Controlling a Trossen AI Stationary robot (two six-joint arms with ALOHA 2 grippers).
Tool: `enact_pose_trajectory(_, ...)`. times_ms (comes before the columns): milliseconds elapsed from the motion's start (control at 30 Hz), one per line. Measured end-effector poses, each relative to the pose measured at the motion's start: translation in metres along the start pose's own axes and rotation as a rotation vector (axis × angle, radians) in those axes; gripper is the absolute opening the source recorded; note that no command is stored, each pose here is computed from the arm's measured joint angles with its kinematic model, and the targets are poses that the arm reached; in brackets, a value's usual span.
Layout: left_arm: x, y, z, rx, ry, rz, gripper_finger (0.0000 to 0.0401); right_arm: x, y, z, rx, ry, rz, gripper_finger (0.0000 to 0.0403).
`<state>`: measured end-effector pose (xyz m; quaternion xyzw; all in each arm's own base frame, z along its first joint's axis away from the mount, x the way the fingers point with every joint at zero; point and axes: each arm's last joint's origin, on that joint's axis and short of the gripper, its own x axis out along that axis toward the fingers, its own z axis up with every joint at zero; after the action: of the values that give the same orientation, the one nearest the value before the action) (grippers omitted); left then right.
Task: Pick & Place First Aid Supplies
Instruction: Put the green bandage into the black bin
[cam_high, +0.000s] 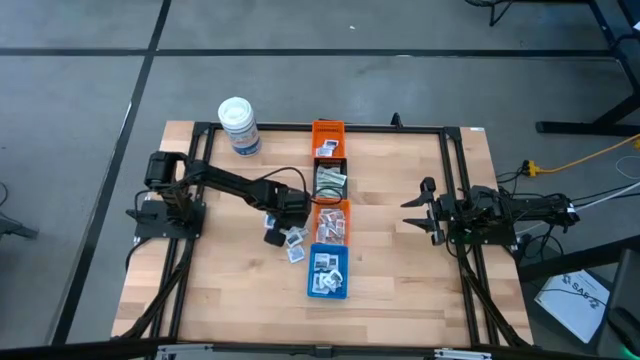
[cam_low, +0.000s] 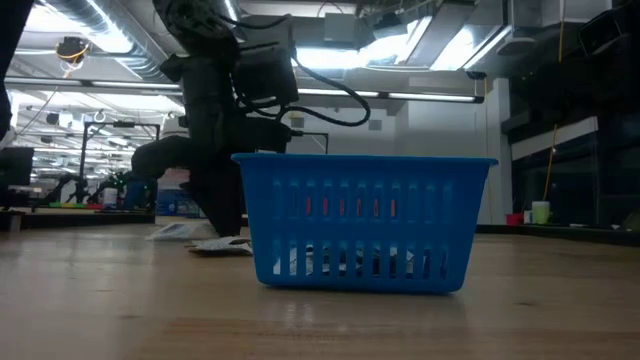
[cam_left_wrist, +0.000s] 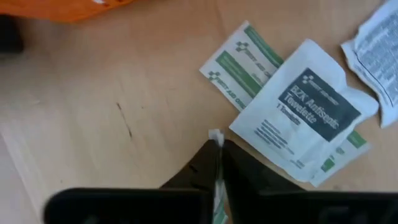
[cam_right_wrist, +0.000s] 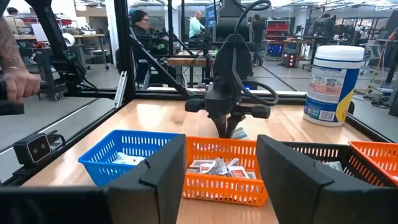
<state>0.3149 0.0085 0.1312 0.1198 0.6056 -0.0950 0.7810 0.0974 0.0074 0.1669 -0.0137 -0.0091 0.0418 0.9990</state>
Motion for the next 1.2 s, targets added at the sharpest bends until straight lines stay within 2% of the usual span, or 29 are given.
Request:
enact_pose_trajectory(67,0.0,-0.001,0.001,-0.025,-0.003,0.005,0.0007,0.0,0.0,0.0,0.0,0.0,0.0,0.0195)
enact_pose_trajectory(367,-0.024,-0.004,0.002,-0.103,-0.064,0.036,0.0003,0.0,0.0,0.0,0.0,0.0,0.0,0.0195)
enact_pose_trajectory(600,-0.068,-0.007,0.005,-0.181,-0.216,0.099,0.0002,0.0,0.0,0.0,0.0,0.0,0.0,0.0195)
enact_pose_trajectory(900,-0.125,-0.01,0.006,-0.375,-0.492,0.148,0.0002,0.0,0.0,0.0,0.0,0.0,0.0,0.0195)
enact_pose_trajectory(1067,-0.144,-0.011,0.005,-0.448,-0.601,0.173,0.0002,0.0,0.0,0.0,0.0,0.0,-0.001,0.0195)
enact_pose_trajectory(1200,-0.156,-0.009,0.012,-0.495,-0.634,0.162,0.0002,0.0,0.0,0.0,0.0,0.0,0.0,0.0195)
